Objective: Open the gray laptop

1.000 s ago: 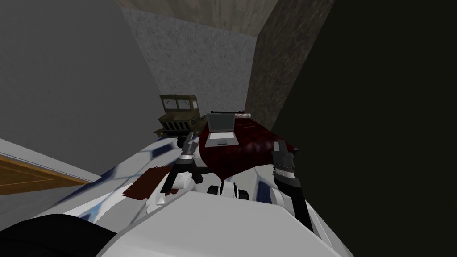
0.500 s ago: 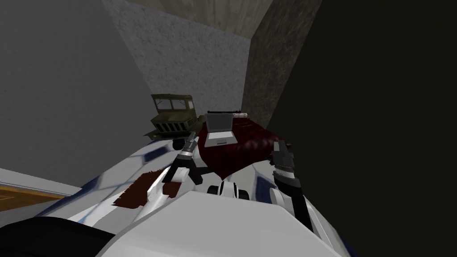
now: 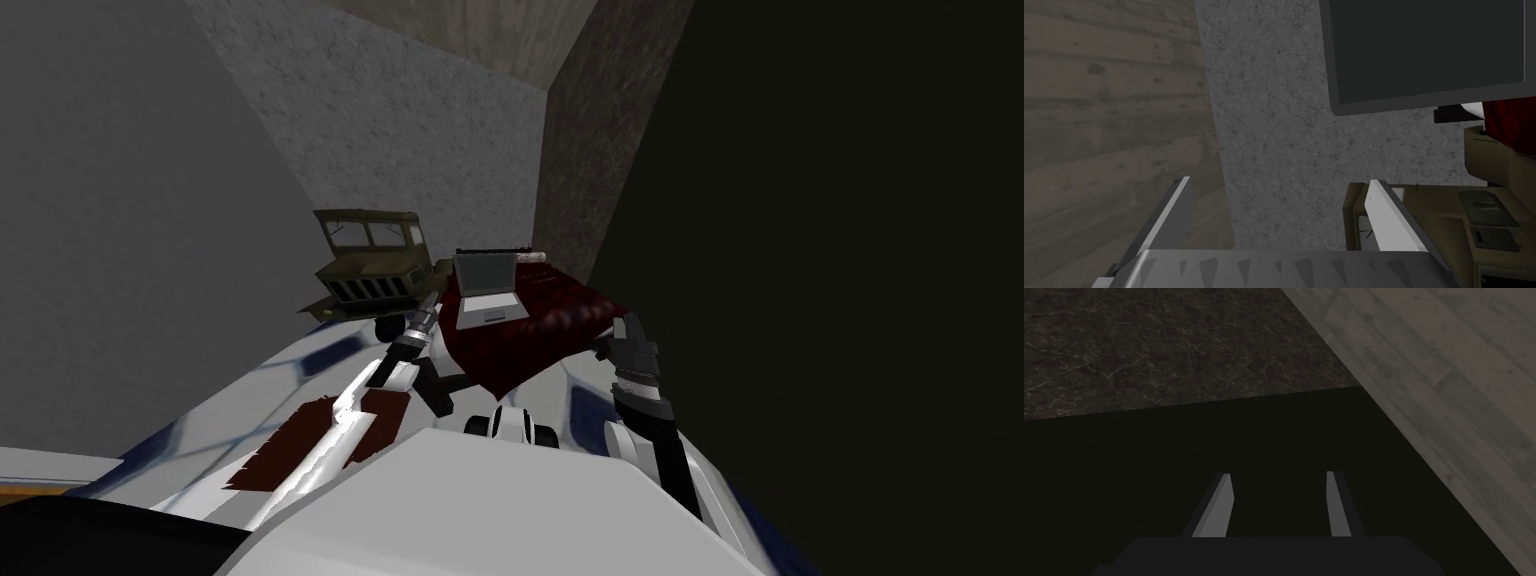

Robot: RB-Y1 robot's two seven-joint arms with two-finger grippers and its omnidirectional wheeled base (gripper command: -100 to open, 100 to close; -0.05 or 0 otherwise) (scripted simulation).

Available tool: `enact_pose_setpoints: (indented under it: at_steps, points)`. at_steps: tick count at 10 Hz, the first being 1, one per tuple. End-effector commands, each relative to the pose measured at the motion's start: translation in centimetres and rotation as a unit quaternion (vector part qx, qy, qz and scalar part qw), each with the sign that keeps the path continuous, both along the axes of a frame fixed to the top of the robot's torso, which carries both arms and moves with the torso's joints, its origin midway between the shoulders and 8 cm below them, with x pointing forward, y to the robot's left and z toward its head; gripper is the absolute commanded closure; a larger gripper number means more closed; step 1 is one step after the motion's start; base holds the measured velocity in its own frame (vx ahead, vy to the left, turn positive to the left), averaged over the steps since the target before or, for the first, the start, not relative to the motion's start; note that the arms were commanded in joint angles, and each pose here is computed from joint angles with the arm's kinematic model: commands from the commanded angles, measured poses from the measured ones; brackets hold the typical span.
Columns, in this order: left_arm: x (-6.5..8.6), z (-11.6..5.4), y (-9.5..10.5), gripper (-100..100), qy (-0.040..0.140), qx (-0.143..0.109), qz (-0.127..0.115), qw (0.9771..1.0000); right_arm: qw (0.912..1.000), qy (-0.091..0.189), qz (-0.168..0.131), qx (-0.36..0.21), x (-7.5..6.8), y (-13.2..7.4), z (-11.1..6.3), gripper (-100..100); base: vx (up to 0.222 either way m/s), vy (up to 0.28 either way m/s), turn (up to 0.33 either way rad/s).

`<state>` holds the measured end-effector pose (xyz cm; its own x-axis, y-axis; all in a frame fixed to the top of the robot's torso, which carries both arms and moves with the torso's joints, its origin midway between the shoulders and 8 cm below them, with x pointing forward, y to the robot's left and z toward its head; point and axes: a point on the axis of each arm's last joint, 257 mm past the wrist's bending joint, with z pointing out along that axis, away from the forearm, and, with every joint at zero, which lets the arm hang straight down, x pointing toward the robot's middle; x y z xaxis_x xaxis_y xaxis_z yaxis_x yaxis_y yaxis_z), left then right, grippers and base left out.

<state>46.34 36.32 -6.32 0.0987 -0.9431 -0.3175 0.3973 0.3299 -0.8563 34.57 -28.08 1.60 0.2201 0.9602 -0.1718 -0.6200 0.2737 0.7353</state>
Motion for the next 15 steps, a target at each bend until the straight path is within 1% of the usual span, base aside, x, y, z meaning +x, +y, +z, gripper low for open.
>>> enact_pose_setpoints:
  at_steps: [1, 2, 3, 4, 5, 6, 7, 8, 9, 10, 11, 12, 13, 14, 15]
  points:
    - [1.3, -0.4, 2.2, -100, 0.017, 0.019, 0.015, 0.9996, 1.0000, 0.000, 0.000, 0.000, 0.0, 0.0, 0.0, 0, -0.037, 0.036, -0.102]
    - [2.4, 0.2, 3.8, -100, 0.022, 0.036, 0.025, 0.9988, 1.0000, 0.000, 0.000, 0.000, 0.0, 0.0, 0.0, 0, -0.042, 0.040, -0.183]
    - [2.4, -0.4, 4.1, -100, 0.028, 0.035, 0.029, 0.9986, 1.0000, 0.000, 0.000, 0.000, 0.0, 0.0, 0.0, 0, -0.037, 0.040, -0.087]
    - [3.4, 0.8, 5.5, -100, 0.028, 0.052, 0.038, 0.9975, 1.0000, 0.000, 0.000, 0.000, 0.0, 0.0, 0.0, 0, -0.041, 0.037, -0.170]
    - [3.5, -0.3, 6.2, -100, 0.039, 0.050, 0.045, 0.9970, 1.0000, 0.000, 0.000, 0.000, 0.0, 0.0, 0.0, 0, -0.032, 0.039, -0.094]
    - [4.4, 1.2, 7.6, -100, 0.037, 0.066, 0.055, 0.9956, 1.0000, 0.000, 0.000, 0.000, 0.0, 0.0, 0.0, 0, -0.033, 0.048, -0.146]
    - [4.5, 0.0, 8.5, -100, 0.049, 0.064, 0.062, 0.9948, 1.0000, 0.000, 0.000, 0.000, 0.0, 0.0, 0.0, 0, -0.036, 0.038, -0.105]
    - [5.4, 1.1, 10.3, -100, 0.052, 0.077, 0.077, 0.9927, 1.0000, 0.000, 0.000, 0.000, 0.0, 0.0, 0.0, 0, -0.046, 0.033, -0.156]
    - [5.4, 0.5, 10.8, -100, 0.059, 0.075, 0.081, 0.9921, 1.0000, 0.000, 0.000, 0.000, 0.0, 0.0, 0.0, 0, -0.031, 0.029, -0.103]
    - [6.2, 1.8, 12.7, -100, 0.061, 0.087, 0.096, 0.9897, 1.0000, 0.000, 0.000, 0.000, 0.0, 0.0, 0.0, 0, -0.023, 0.035, -0.162]
    - [6.2, 1.1, 13.3, -100, 0.068, 0.085, 0.101, 0.9889, 1.0000, 0.000, 0.000, 0.000, 0.0, 0.0, 0.0, 0, -0.018, 0.028, -0.105]
    - [6.9, 2.4, 15.3, -100, 0.071, 0.095, 0.118, 0.9859, 1.0000, 0.000, 0.000, 0.000, 0.0, 0.0, 0.0, 0, -0.023, 0.017, -0.182]
    - [6.9, 1.8, 15.8, -100, 0.077, 0.093, 0.122, 0.9851, 1.0000, 0.000, 0.000, 0.000, 0.0, 0.0, 0.0, 0, -0.022, 0.019, -0.096]
    - [7.4, 3.4, 17.7, -100, 0.077, 0.101, 0.139, 0.9821, 1.0000, 0.000, 0.000, 0.000, 0.0, 0.0, 0.0, 0, -0.024, 0.017, -0.172]
    - [7.8, 4.3, 20.1, -100, 0.084, 0.106, 0.160, 0.9778, 1.0000, 0.000, 0.000, 0.000, 0.0, 0.0, 0.0, 0, -0.027, 0.026, -0.278]
